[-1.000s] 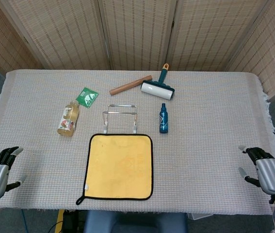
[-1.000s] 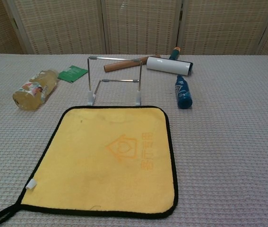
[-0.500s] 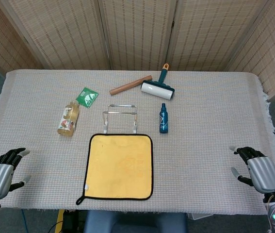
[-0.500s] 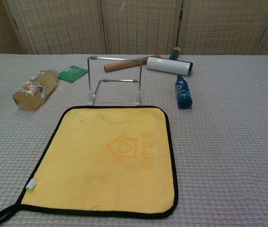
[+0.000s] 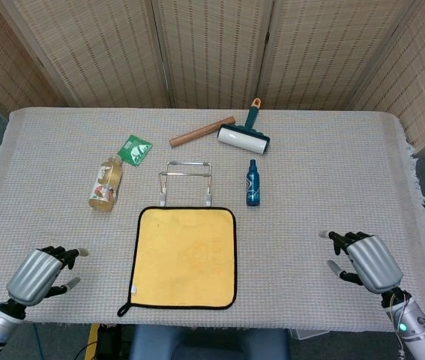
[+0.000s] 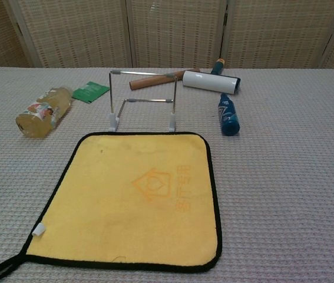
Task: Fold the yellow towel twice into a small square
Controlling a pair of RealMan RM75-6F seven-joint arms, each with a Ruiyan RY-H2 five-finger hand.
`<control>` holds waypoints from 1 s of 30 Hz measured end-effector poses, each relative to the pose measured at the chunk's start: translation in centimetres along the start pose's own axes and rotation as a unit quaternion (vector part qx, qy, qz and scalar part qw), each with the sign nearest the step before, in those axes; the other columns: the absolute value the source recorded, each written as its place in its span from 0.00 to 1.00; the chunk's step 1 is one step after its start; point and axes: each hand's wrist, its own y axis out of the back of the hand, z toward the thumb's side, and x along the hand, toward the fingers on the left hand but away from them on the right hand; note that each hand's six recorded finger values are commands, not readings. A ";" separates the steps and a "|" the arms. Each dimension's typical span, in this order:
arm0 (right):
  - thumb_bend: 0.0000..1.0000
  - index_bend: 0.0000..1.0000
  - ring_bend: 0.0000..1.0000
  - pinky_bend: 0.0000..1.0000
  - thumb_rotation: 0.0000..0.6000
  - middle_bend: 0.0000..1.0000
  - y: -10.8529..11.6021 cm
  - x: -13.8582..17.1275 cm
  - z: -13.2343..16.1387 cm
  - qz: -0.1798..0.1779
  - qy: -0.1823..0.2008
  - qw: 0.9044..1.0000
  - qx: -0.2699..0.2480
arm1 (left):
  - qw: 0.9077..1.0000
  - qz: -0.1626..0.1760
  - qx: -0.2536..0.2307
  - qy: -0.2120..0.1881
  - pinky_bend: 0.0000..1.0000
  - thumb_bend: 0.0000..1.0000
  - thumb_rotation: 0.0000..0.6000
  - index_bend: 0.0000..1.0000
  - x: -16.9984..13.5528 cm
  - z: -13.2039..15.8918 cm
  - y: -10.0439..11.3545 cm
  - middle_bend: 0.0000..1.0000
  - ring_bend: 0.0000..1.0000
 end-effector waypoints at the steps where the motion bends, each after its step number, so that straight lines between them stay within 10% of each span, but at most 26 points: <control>1: 0.31 0.29 0.64 0.70 1.00 0.65 -0.1 -0.2 0.3 0.003 0.007 1.000 0.000 | 1.000 -0.006 0.000 -0.013 0.80 0.25 1.00 0.39 0.3 0.4 -0.3 0.72 0.67; 14: 0.31 0.32 0.83 0.93 1.00 0.78 -2.5 -2.8 4.8 0.061 0.104 0.993 0.008 | 0.992 -0.082 0.014 -0.097 0.85 0.25 1.00 0.40 1.3 4.1 -4.7 0.81 0.74; 30: 0.31 0.32 0.87 0.97 1.00 0.80 -4.4 -3.7 6.7 0.087 0.140 0.986 0.001 | 0.982 -0.106 0.038 -0.150 0.86 0.25 1.00 0.41 2.8 6.7 -8.8 0.83 0.77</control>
